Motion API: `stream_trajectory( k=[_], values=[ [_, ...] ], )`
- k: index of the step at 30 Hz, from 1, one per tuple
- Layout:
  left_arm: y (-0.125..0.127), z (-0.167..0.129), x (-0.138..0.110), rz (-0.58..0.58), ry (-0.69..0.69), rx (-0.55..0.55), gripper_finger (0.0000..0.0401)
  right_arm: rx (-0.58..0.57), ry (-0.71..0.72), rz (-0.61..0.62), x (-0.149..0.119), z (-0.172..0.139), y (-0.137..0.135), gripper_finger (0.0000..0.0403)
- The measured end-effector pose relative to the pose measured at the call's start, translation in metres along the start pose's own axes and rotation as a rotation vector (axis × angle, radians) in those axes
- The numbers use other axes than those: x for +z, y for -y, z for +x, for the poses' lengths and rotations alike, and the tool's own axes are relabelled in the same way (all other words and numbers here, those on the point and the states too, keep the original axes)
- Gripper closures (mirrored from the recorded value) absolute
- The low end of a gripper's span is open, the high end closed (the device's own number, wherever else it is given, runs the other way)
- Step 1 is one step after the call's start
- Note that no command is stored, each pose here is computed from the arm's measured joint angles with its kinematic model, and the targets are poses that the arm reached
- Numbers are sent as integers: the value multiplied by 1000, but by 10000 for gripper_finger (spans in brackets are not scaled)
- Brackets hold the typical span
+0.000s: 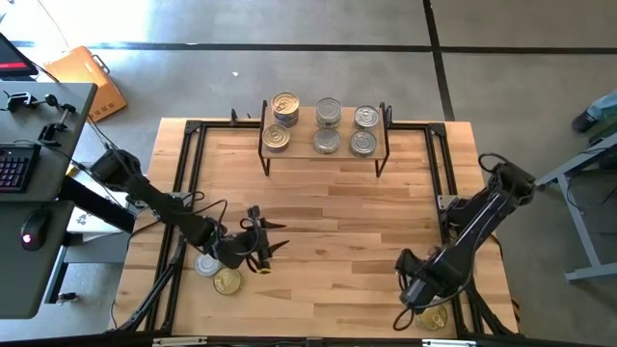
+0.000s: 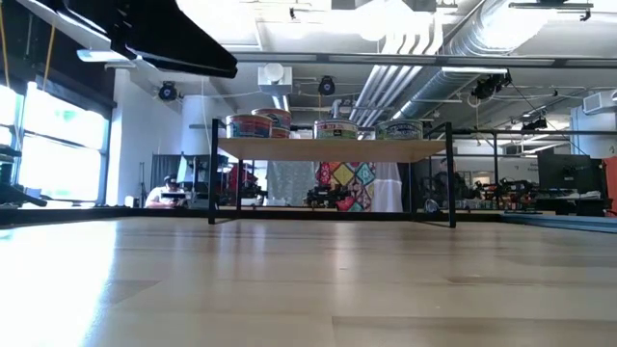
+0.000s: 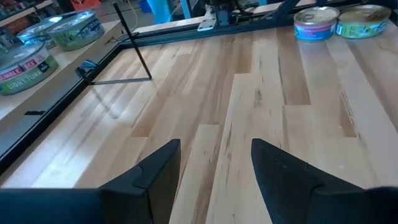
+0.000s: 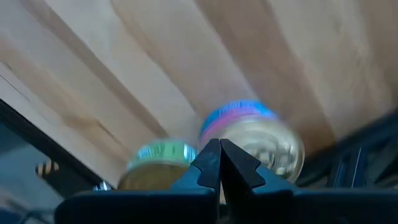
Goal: Stack canned seafood by type on shelf
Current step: Stack the green tuna can on top of the other green tuna can on the shelf
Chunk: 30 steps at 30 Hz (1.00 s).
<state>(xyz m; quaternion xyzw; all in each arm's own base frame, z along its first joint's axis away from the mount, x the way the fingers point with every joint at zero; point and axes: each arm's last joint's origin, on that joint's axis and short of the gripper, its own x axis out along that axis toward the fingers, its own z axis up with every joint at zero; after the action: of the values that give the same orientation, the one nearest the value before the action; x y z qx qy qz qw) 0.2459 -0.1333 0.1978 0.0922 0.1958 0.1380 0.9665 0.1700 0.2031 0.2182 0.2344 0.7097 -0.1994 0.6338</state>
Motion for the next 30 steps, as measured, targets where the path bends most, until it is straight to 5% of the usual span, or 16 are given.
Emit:
stream_trajectory(
  k=[9, 20, 30],
  values=[
    [7, 8, -11, -6, -37, 0, 213, -60, -110, -64, -18, 17, -7, 403],
    [8, 9, -11, -12, -38, -23, 213, -166, 74, -104, -24, 18, 1, 399],
    [9, 8, -11, -10, -37, -26, 213, -232, 166, -104, -22, 17, 7, 313]
  ],
)
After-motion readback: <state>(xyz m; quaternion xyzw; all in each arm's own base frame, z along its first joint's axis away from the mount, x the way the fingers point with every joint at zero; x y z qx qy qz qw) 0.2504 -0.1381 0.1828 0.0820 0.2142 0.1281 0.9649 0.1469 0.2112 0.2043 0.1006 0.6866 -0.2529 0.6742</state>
